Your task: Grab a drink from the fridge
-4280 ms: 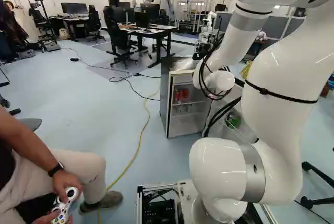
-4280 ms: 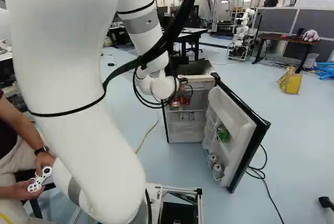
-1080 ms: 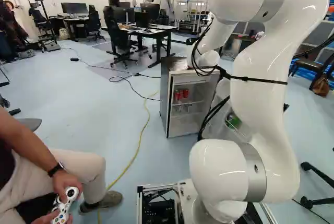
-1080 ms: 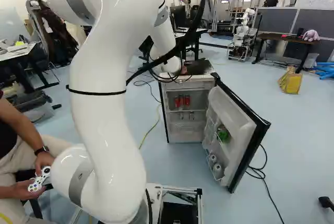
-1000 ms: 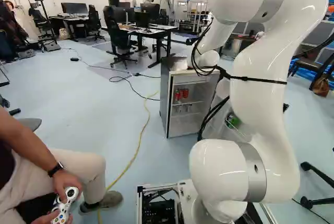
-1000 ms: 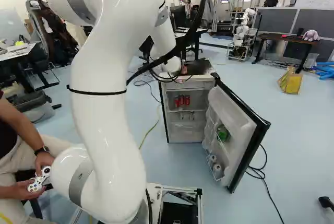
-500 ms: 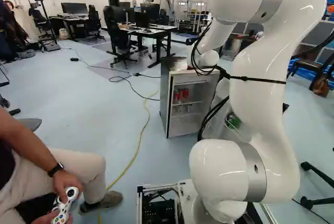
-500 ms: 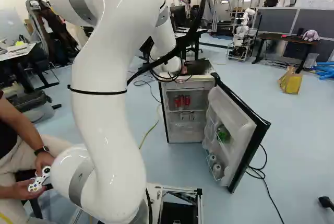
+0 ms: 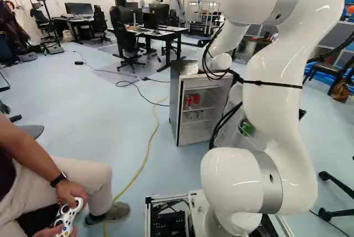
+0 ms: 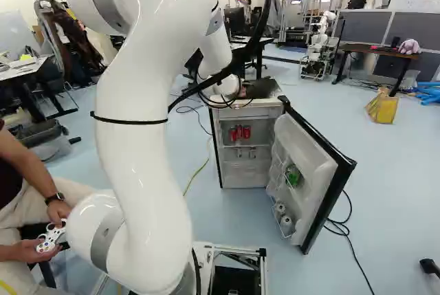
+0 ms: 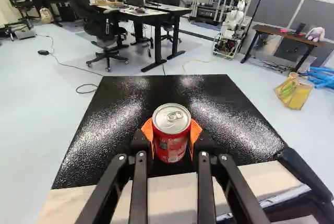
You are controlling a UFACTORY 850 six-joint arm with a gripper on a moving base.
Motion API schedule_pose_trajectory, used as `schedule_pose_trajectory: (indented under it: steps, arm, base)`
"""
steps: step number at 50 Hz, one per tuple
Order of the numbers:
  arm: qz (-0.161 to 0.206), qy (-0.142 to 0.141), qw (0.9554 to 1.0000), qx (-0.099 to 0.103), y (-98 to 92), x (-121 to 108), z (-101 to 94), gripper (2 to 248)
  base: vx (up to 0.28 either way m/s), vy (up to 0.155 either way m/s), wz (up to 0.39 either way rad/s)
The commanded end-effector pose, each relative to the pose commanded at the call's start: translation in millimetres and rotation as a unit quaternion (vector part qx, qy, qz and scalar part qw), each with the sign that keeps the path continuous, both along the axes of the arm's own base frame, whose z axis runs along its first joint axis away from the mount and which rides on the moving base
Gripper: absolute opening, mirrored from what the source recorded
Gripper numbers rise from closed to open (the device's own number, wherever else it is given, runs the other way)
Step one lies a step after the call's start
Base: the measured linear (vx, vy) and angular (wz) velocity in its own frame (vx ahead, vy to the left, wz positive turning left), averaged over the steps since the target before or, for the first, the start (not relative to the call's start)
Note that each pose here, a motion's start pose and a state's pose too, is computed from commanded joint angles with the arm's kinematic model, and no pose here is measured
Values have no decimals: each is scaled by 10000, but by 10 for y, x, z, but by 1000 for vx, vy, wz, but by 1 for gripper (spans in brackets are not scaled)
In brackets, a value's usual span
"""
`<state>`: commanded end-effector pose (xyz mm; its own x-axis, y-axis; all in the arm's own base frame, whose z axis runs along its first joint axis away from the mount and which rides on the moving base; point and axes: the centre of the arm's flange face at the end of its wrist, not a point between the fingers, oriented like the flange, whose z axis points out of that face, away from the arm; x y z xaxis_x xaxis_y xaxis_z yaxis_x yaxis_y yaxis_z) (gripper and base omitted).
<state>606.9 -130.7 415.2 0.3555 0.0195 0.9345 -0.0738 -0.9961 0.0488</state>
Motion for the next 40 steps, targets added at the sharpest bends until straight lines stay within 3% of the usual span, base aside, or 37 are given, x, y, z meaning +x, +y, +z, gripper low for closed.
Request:
schedule_pose_trajectory:
  steps: [22,23,27,28,32,33,38,39,40]
  arm:
    - [-20,-5,10000,52,0,0,0,96]
    - [-20,-5,10000,52,0,0,0,126]
    - [-20,-5,10000,52,0,0,0,126]
    - [-20,-5,10000,52,0,0,0,160]
    - [-20,-5,10000,52,0,0,0,160]
    - [-20,-5,10000,52,0,0,0,195]
    - [-20,-5,10000,52,0,0,0,195]
    - [-20,-5,10000,52,0,0,0,231]
    - [-20,-5,10000,52,0,-1,0,231]
  base:
    - [0,0,0]
    - [0,0,0]
    - [0,0,0]
    - [0,0,0]
    - [0,0,0]
    - [0,0,0]
    - [0,0,0]
    - [0,0,0]
    - [0,0,0]
